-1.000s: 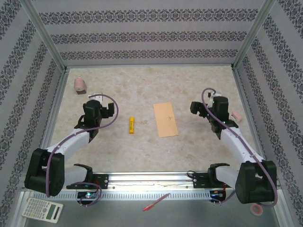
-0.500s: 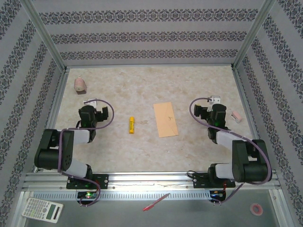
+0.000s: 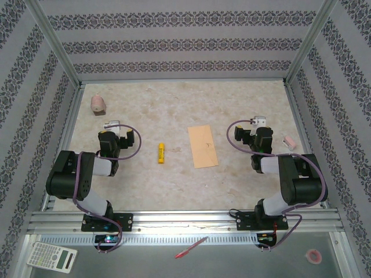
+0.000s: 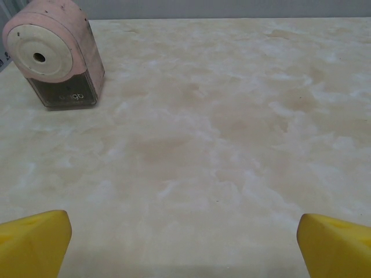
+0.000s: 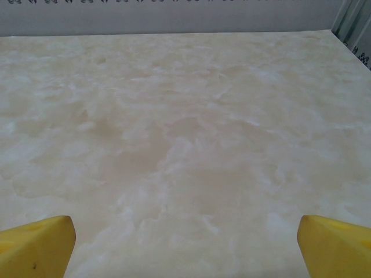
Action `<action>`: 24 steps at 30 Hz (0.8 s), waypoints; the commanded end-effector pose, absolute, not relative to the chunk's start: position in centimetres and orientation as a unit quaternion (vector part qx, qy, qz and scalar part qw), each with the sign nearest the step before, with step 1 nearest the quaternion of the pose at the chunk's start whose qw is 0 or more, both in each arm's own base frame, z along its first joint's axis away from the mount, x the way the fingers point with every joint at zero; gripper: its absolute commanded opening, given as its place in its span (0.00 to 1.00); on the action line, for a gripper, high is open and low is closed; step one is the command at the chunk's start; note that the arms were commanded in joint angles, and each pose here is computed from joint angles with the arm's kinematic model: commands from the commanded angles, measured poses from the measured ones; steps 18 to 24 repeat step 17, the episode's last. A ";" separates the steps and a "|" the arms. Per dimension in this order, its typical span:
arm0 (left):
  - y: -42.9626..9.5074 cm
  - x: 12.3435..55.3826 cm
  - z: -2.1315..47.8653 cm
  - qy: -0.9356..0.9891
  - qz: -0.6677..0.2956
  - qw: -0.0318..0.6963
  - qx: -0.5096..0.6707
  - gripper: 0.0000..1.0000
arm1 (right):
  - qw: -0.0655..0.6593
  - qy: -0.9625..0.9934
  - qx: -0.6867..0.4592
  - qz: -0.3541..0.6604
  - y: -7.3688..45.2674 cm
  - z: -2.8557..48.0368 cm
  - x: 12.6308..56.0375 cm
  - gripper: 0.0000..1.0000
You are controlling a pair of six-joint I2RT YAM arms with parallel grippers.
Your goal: Place the letter into the envelope and seal it
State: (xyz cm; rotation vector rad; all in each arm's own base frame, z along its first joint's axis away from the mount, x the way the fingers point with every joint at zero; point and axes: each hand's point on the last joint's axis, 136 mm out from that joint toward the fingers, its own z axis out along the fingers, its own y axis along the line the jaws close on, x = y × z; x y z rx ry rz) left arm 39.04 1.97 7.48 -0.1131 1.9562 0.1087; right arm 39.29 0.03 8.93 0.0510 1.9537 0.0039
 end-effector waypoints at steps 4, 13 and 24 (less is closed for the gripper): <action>1.5 40.0 8.8 0.817 0.033 0.576 -0.027 1.00 | 0.583 0.812 0.012 0.000 0.1 10.4 39.8 0.98; 1.3 40.1 8.8 0.817 0.029 0.575 -0.023 1.00 | 0.584 0.812 0.012 0.000 0.1 10.5 39.8 0.98; 1.2 40.0 8.8 0.817 0.029 0.576 -0.021 1.00 | 0.583 0.812 0.012 0.000 0.1 10.4 39.8 0.98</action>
